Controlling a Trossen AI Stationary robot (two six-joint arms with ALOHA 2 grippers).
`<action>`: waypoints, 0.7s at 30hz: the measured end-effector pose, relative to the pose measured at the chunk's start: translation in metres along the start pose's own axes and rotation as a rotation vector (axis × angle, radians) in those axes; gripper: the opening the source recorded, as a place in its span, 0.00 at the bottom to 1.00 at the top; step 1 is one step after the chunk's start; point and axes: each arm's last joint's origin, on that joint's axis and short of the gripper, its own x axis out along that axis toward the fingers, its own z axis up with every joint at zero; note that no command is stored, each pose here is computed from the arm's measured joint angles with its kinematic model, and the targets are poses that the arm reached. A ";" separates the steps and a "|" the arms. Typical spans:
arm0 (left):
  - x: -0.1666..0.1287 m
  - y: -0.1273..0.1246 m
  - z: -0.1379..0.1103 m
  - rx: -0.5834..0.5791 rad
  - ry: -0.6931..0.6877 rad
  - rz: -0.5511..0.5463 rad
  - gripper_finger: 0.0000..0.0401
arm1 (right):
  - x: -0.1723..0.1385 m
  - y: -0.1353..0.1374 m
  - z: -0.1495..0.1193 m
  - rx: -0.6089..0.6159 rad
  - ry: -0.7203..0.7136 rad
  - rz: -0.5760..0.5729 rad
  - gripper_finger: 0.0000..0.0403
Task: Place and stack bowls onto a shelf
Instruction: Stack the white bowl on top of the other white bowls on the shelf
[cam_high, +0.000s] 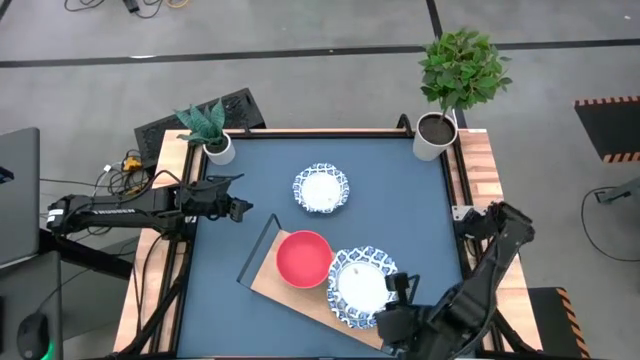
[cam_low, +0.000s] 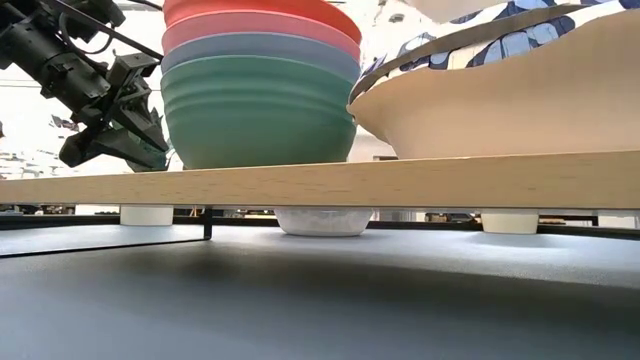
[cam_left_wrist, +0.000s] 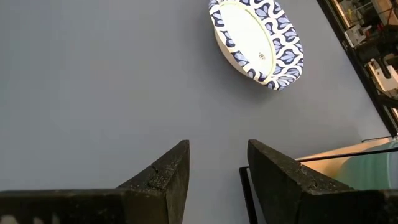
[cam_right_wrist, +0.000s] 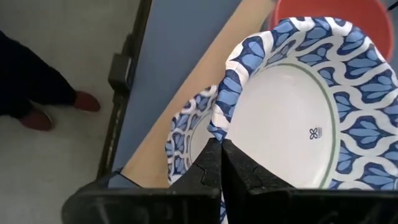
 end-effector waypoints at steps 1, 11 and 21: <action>0.000 0.000 0.000 0.000 0.002 0.000 0.37 | 0.004 0.002 -0.001 -0.005 0.015 0.001 0.05; 0.000 0.001 -0.001 0.001 0.008 0.004 0.37 | 0.029 0.018 -0.016 -0.022 0.092 -0.003 0.05; 0.000 0.000 -0.001 0.000 0.021 -0.006 0.37 | 0.062 0.019 -0.029 -0.001 0.133 -0.007 0.05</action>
